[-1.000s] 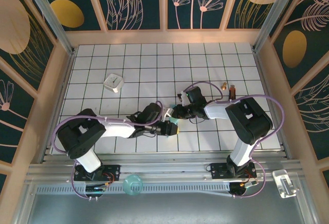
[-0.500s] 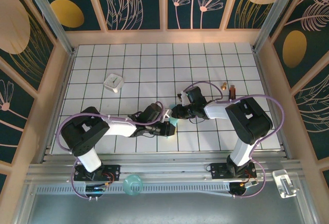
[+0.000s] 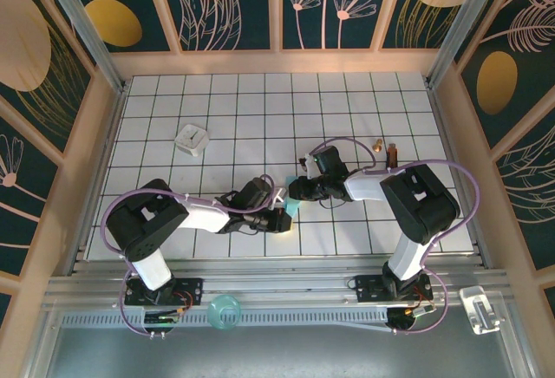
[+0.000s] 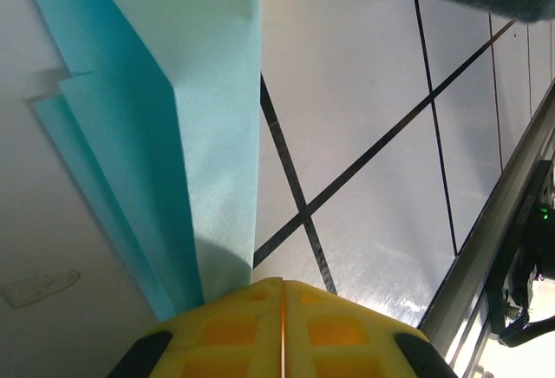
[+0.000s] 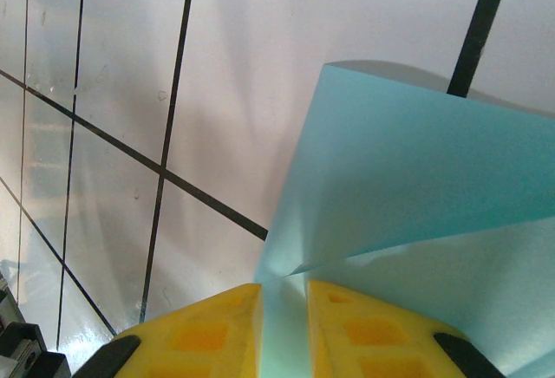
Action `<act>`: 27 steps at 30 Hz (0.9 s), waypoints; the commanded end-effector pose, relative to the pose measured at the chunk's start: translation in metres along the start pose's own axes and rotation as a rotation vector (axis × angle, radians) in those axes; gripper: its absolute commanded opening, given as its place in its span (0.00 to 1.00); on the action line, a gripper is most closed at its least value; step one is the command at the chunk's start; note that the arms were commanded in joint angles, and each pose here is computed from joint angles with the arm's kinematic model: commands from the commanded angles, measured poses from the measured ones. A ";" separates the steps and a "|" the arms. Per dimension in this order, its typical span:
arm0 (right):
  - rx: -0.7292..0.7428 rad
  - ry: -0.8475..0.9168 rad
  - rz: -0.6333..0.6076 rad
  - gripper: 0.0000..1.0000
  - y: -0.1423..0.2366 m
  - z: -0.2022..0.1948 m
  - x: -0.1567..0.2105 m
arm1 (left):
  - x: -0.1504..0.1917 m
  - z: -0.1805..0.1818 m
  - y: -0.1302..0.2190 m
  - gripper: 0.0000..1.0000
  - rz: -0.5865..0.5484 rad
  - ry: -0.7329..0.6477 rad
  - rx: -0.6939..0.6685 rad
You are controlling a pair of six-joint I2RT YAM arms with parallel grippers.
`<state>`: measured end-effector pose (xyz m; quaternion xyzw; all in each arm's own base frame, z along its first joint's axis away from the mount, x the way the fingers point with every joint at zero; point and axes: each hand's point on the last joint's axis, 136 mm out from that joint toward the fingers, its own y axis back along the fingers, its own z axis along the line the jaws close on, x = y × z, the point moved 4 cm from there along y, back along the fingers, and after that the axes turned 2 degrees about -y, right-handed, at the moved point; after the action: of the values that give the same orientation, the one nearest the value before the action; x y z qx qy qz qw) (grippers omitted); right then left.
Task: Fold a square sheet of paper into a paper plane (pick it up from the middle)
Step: Fold the wing for the fifth time at the center of the table.
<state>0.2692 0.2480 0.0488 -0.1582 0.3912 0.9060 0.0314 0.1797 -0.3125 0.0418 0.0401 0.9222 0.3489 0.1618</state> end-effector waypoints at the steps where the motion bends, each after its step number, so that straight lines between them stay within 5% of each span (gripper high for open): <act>1: 0.148 -0.061 0.095 0.21 -0.008 -0.038 0.028 | 0.035 0.023 0.003 0.07 0.128 0.060 -0.070; 27: 0.163 -0.058 0.097 0.21 -0.007 -0.039 0.027 | 0.077 0.035 0.020 0.00 0.295 0.076 -0.132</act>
<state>0.2693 0.2480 0.0490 -0.1571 0.3927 0.9056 0.0308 0.1585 -0.2959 0.0399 0.0793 0.9166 0.3607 0.1528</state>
